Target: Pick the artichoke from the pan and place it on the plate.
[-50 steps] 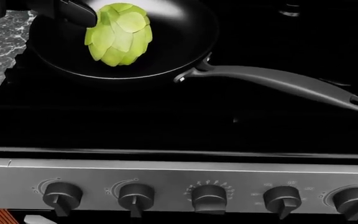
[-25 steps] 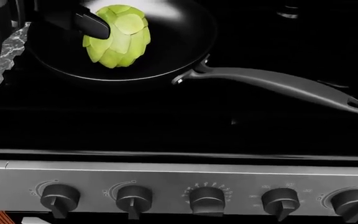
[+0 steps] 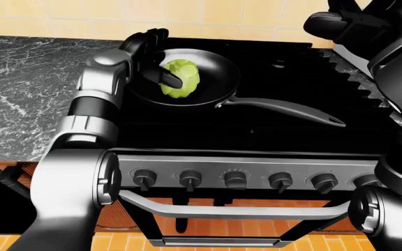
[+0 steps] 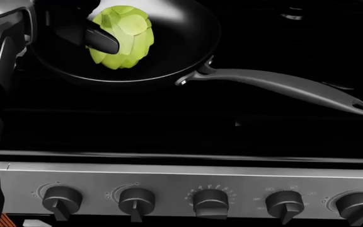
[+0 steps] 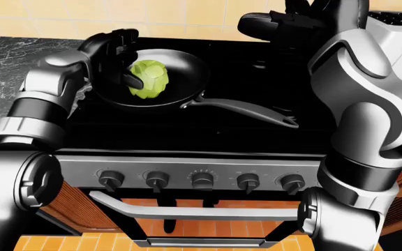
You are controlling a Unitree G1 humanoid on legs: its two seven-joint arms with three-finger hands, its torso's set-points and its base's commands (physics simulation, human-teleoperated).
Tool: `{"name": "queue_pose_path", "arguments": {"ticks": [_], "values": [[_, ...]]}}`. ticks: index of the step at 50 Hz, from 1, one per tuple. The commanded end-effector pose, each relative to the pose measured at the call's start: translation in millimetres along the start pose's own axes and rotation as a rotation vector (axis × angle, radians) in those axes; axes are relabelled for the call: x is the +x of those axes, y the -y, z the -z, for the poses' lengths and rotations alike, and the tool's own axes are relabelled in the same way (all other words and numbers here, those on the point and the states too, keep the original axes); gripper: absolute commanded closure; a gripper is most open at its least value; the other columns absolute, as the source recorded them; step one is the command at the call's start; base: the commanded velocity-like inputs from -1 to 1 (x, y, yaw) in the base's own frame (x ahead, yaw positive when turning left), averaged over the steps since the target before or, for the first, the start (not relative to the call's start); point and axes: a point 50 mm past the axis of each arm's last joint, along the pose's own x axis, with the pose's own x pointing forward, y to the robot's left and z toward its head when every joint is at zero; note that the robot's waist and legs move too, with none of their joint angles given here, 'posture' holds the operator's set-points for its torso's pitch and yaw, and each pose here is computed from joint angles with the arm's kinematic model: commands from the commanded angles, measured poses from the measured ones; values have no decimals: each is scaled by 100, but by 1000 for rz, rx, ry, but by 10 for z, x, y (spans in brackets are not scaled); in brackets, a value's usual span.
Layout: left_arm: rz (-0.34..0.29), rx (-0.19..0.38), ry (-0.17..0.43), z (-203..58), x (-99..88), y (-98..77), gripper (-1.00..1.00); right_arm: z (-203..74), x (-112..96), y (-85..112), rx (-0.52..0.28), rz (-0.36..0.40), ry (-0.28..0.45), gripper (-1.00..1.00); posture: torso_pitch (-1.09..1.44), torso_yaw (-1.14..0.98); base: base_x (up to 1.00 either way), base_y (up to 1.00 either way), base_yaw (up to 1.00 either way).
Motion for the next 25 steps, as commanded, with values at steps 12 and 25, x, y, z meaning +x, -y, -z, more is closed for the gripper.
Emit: {"name": "queue_pose_path", "arguments": {"ticks": [12,25], "values": [[-50,53,85,-220,-19,-33,-100,-206,-16,13,10,21,94,-100,0,0,0,0,0],[-40,65,81,-212,1,1,-100,-192,-24,-4,7,10,92,-100,0,0,0,0,0]]}}
